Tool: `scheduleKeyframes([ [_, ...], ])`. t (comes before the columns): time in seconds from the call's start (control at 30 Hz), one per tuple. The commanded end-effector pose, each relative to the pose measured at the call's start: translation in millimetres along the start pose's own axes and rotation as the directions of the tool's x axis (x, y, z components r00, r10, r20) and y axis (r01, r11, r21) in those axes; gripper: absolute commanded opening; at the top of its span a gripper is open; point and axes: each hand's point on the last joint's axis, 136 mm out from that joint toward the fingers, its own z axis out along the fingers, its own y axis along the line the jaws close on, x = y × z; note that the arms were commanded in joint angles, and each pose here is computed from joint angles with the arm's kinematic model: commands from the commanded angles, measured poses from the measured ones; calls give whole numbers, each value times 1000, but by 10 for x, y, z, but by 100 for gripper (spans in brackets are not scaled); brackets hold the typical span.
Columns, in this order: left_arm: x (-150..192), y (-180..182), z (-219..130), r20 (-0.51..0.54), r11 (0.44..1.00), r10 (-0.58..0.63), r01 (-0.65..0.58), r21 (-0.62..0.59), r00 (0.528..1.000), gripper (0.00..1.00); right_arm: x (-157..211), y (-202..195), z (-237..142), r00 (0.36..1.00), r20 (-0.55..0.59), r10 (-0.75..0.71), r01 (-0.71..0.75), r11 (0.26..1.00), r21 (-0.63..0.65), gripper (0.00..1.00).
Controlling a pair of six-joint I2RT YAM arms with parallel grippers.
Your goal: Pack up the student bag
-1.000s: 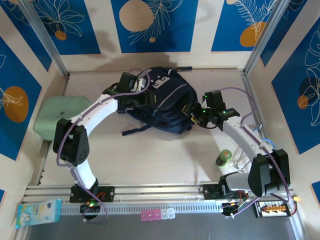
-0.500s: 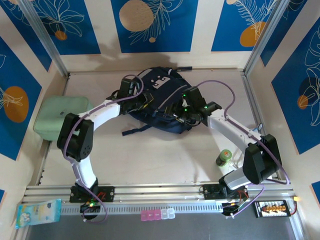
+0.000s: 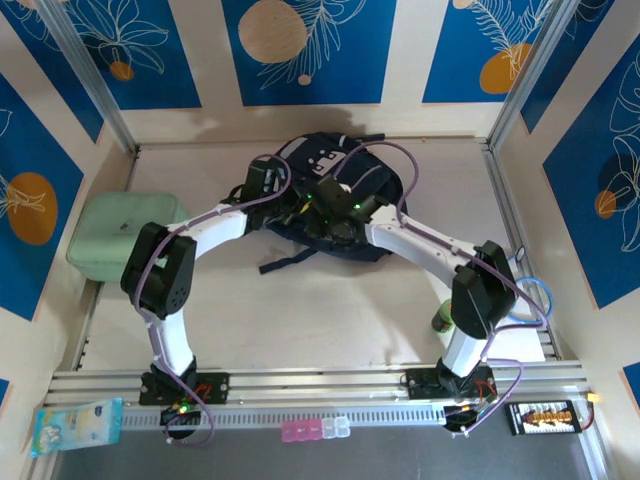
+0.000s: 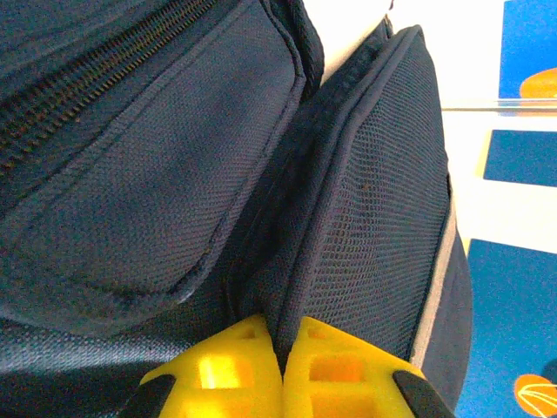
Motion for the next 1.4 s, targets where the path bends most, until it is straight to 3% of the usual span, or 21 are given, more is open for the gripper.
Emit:
scheduleKeyframes([
  [0.0,109,-286,44,-37,993,-4,8,115,999,0,-146,-197,58,998,55,-21,12,988,157,41],
  [0.17,124,-274,56,-43,993,-10,14,114,999,0,-288,-239,176,994,98,-53,27,969,245,30],
  [0.43,131,-271,58,-44,993,-8,13,116,999,0,-282,-292,302,994,88,-57,29,956,290,27],
  [0.53,126,-268,54,-40,994,-5,9,113,999,0,-268,-290,357,995,73,-62,38,955,295,20],
  [0.67,110,-246,58,-34,994,-2,6,105,999,0,-263,-336,299,996,48,-80,61,948,312,4],
  [1.0,-28,-71,66,-6,998,6,-5,57,1000,0,13,-758,-37,993,-22,-119,120,952,282,3],
  [1.13,-98,-50,24,-3,998,35,-35,47,999,0,84,-842,-76,980,-75,-183,193,968,159,2],
  [1.37,-105,-30,6,-24,992,126,-126,-11,992,0,-18,-996,-73,979,-112,-173,169,985,-37,0],
])
